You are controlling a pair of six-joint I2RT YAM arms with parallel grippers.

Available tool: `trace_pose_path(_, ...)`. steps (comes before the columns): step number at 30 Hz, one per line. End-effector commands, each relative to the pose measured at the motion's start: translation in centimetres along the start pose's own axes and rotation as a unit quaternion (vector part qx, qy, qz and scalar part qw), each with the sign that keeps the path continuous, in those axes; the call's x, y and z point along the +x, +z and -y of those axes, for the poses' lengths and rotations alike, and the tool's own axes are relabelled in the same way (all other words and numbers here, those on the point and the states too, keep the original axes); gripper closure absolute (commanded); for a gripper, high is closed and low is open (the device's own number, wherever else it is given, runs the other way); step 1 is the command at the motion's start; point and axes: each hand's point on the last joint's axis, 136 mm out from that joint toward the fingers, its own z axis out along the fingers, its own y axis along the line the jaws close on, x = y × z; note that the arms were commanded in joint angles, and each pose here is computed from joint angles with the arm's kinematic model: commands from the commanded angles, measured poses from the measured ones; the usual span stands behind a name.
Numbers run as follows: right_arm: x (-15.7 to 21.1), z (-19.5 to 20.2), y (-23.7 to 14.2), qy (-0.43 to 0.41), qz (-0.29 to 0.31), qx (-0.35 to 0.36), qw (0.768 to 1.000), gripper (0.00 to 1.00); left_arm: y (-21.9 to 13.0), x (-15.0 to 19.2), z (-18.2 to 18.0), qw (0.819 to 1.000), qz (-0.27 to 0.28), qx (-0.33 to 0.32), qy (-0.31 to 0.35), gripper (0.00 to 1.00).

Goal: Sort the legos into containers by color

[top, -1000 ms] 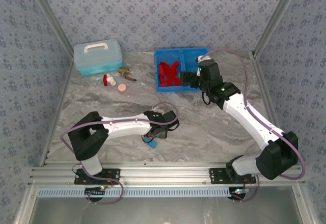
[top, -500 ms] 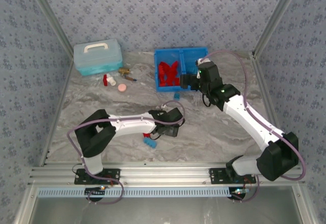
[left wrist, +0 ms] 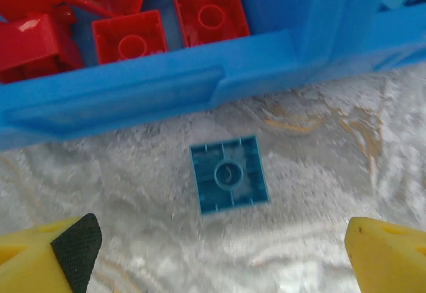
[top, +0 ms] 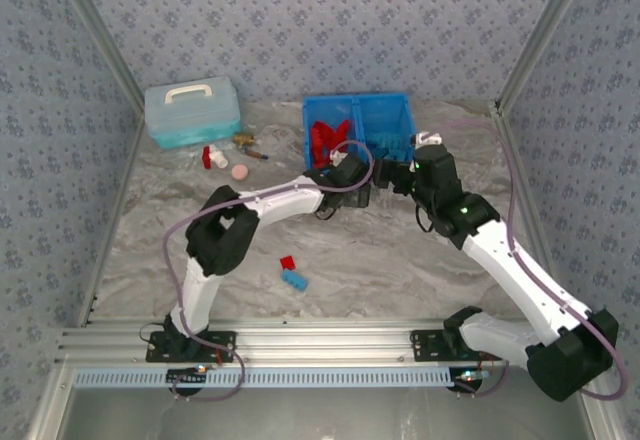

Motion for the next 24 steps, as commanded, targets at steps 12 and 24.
trace_pose_path(12,-0.5,2.4,-5.6,0.038,0.038,0.011,0.998,0.00,3.9,0.3,0.4,0.999,-0.007,-0.031,-0.025,0.42)
trace_pose_path(24,-0.9,3.4,-8.4,0.068,0.064,0.010,0.996,0.00,-6.2,-6.9,4.8,0.995,0.071,0.067,-0.032,0.73)
